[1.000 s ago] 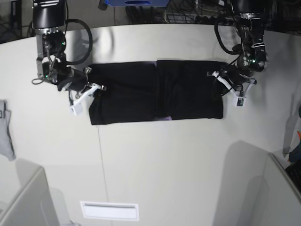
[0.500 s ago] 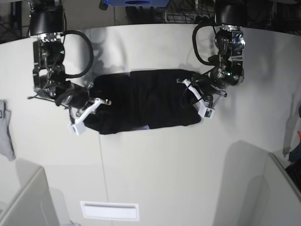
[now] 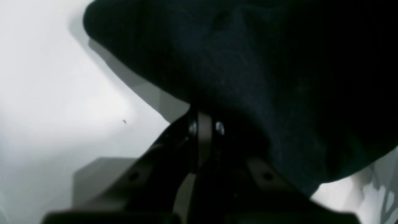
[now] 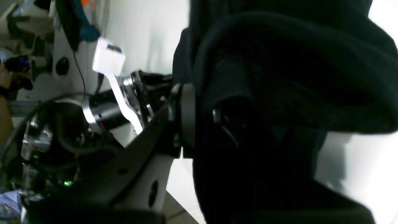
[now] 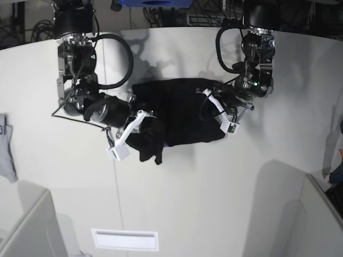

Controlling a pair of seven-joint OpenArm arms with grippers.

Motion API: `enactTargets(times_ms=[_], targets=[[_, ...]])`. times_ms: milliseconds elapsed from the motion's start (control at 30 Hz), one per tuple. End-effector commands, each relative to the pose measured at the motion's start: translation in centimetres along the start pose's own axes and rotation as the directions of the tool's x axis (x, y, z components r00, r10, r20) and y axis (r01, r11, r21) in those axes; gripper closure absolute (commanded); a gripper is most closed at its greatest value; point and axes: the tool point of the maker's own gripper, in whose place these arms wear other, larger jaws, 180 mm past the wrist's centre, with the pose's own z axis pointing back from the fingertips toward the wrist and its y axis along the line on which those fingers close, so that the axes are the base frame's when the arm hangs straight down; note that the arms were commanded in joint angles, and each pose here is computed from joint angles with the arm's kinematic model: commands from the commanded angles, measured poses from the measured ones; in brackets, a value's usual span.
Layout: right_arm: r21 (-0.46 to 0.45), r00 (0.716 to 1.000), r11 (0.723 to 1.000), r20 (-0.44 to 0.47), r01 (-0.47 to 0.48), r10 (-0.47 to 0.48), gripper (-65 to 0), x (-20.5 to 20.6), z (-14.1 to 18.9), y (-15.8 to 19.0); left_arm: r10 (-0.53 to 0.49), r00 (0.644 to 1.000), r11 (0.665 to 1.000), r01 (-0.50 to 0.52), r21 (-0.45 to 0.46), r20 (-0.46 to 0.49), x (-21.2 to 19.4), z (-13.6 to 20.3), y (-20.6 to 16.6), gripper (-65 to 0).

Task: Fold the T-shirt properly
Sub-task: 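Grasp both ends of the folded shirt and push them together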

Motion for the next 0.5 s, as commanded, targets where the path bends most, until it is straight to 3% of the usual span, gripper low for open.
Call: enactTargets(times_ms=[0, 300, 467], targets=[[0.051, 0.999, 0.999, 0.035, -0.018, 0.016, 0.0, 1.1, 0.0, 1.6, -0.013, 0.998, 1.000, 0.014, 0.015, -0.058, -1.2, 0.1, 0.3, 0.0], [0.036, 0.992, 0.994, -0.066, -0.104, 0.106, 0.0, -1.8, -3.9, 3.3, -0.007, 0.998, 1.000, 0.008, 0.022, -0.054, -1.2, 0.2, 0.5, 0.0], [0.050, 0.994, 0.995, -0.060, -0.087, 0.090, 0.0, -1.5, -5.1, 3.7, -0.021, 0.998, 0.999, 0.024, 0.042, -0.065, -1.3, 0.7, 1.8, 0.0]])
